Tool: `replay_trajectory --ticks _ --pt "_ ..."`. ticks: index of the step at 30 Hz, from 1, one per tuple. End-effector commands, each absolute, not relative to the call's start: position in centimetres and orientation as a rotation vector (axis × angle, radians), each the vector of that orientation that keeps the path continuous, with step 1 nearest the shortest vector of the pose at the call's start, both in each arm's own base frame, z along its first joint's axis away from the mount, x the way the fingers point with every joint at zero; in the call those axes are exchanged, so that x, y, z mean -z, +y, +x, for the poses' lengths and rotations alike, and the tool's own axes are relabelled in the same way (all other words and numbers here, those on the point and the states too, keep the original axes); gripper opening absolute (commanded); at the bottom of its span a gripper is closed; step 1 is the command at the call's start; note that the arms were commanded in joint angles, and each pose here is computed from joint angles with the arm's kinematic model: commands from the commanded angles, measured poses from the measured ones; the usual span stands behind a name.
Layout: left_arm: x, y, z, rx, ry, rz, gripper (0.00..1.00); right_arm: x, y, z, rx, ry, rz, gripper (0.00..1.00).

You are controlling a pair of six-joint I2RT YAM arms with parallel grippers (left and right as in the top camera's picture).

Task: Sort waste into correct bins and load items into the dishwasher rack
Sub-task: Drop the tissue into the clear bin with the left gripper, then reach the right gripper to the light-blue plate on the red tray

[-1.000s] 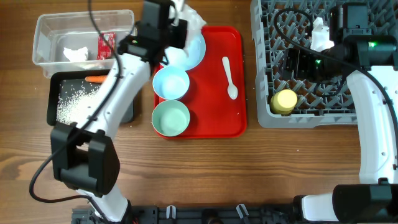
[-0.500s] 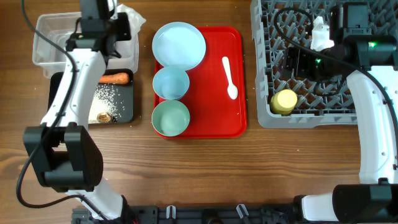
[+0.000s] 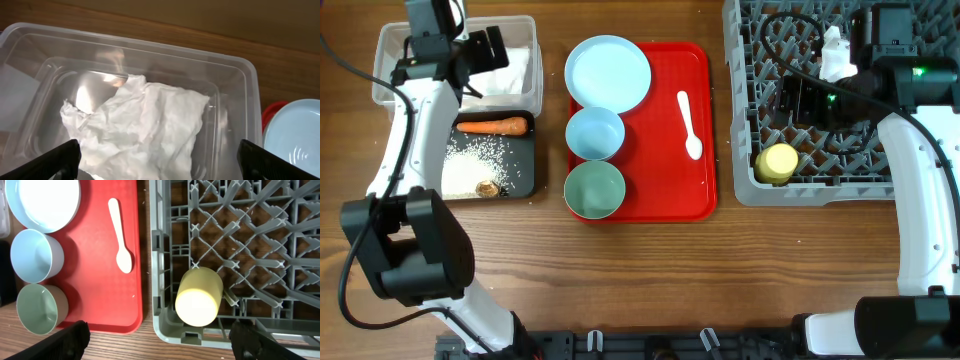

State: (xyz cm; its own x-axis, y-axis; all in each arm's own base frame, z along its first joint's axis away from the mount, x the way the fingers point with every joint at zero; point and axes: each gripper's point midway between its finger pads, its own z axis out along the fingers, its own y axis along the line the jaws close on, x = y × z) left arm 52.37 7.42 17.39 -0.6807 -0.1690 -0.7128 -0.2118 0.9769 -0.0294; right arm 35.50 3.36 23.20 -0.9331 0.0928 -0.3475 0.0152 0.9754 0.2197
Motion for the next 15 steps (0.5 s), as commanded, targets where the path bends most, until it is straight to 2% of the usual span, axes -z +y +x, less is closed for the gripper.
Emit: replay_trajectory --ticks 1,8,15 --pt "-17.8 8.0 52.3 -0.057 2.315 -0.338 1.00 -23.7 3.7 35.7 -0.321 2.748 0.083 0.93" --pt "-23.8 4.0 50.3 0.054 2.248 -0.235 1.00 -24.6 5.6 36.5 -0.454 2.680 -0.032 0.93" --pt "-29.7 -0.5 43.9 0.145 2.240 -0.227 1.00 -27.5 9.6 39.8 -0.609 2.485 -0.086 0.89"
